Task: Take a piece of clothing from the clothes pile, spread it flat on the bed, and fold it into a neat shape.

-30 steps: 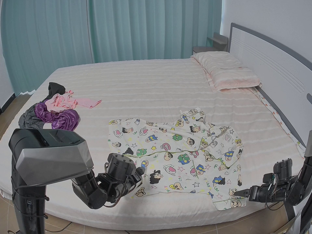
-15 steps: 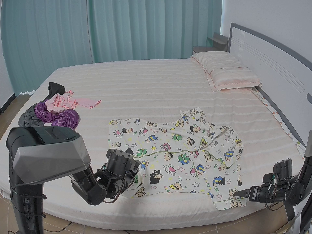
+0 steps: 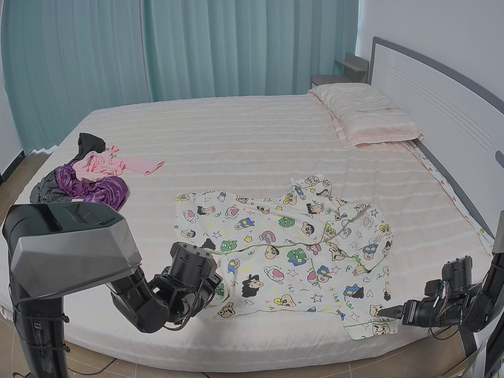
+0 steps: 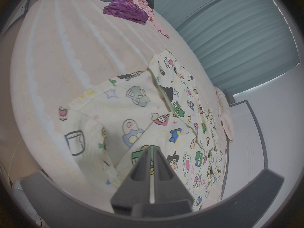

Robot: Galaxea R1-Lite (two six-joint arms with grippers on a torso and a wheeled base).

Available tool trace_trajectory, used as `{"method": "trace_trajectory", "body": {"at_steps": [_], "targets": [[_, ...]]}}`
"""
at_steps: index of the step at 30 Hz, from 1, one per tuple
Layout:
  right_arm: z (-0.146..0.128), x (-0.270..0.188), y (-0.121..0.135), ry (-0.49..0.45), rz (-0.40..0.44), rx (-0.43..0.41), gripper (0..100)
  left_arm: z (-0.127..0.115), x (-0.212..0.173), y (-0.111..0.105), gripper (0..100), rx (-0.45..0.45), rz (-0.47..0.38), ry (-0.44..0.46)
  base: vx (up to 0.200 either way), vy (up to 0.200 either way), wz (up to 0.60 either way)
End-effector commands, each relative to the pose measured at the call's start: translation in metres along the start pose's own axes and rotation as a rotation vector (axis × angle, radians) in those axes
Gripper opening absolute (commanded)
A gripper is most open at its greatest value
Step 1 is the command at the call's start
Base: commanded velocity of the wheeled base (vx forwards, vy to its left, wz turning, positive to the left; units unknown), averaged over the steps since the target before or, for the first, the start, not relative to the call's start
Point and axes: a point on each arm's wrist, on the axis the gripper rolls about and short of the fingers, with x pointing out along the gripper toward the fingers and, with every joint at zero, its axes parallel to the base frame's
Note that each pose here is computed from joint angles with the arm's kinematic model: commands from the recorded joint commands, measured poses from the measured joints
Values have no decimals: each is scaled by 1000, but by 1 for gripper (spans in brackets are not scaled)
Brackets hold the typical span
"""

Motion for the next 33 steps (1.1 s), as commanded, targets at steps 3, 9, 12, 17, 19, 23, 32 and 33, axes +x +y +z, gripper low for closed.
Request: {"method": "trace_trajectory", "body": {"at_steps": [3,9,12,17,19,23,32,33], "targets": [[-4,-2,-1,14,-5,3,100,3,-15,2,0,5,-2,3,0,0,0],[-4,-2,-1,12,-4,4,100,-21,-27,23,0,179,60,75,0,0,0],[-4,-2,-1,12,-4,4,100,-37,-34,28,0,251,61,115,0,0,0],[-4,-3,-1,10,-6,5,100,-40,-34,24,0,276,49,119,0,0,0],[-4,-3,-1,9,-7,6,100,-41,-33,26,0,293,56,125,0,0,0],[-4,-3,-1,11,-6,6,100,-43,-31,33,0,311,82,132,0,0,0],[-4,-3,-1,11,-6,6,100,-31,-60,10,0,284,-22,107,0,0,0],[-4,-3,-1,11,-6,6,100,-29,-65,7,0,281,-32,104,0,0,0]]}}
